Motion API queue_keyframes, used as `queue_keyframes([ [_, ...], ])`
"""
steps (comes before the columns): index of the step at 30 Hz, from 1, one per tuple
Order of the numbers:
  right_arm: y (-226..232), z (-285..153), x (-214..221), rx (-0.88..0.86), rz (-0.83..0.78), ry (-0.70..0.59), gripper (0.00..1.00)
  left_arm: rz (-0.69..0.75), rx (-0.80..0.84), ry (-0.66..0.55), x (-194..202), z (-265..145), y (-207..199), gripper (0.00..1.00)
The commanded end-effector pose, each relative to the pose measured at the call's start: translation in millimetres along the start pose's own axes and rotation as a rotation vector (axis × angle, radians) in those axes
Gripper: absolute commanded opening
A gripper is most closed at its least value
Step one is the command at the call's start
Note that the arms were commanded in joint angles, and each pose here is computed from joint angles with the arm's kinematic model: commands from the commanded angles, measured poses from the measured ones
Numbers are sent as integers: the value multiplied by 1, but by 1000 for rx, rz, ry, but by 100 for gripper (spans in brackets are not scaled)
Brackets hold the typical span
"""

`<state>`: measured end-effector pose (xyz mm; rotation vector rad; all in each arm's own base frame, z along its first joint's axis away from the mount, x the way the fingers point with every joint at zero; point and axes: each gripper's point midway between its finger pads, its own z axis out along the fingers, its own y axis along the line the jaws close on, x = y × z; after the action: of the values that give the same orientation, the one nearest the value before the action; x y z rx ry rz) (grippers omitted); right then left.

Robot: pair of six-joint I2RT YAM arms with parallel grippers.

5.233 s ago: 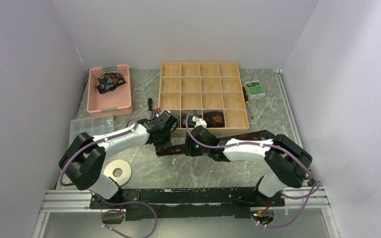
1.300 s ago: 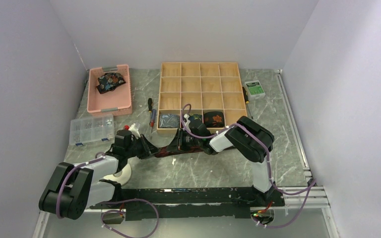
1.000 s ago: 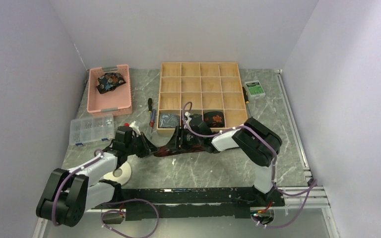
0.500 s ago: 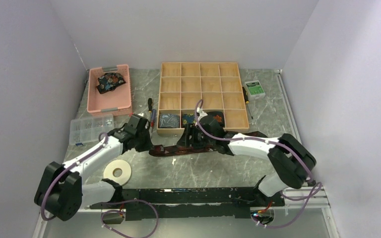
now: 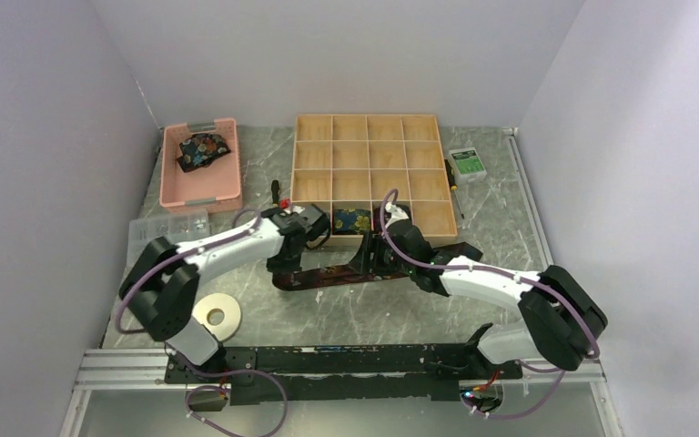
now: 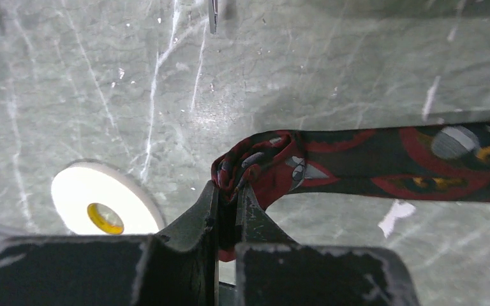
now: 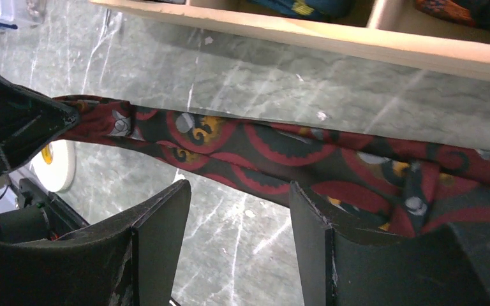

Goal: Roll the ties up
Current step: Roll the tie at the center of the board.

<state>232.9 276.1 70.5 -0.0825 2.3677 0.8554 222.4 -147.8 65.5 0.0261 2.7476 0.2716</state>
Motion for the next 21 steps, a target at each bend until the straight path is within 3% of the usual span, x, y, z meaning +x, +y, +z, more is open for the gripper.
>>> queue_keyframes([
  [1,-10,-13,-13,33,-8,-73,62,89,-227,-1,3,-4,17,3],
  [9,-27,-21,-10,64,15,-88,62,200,-342,-13,1,-4,-9,3],
  [21,-52,-20,4,125,37,-81,62,274,-289,-6,2,5,-62,3],
])
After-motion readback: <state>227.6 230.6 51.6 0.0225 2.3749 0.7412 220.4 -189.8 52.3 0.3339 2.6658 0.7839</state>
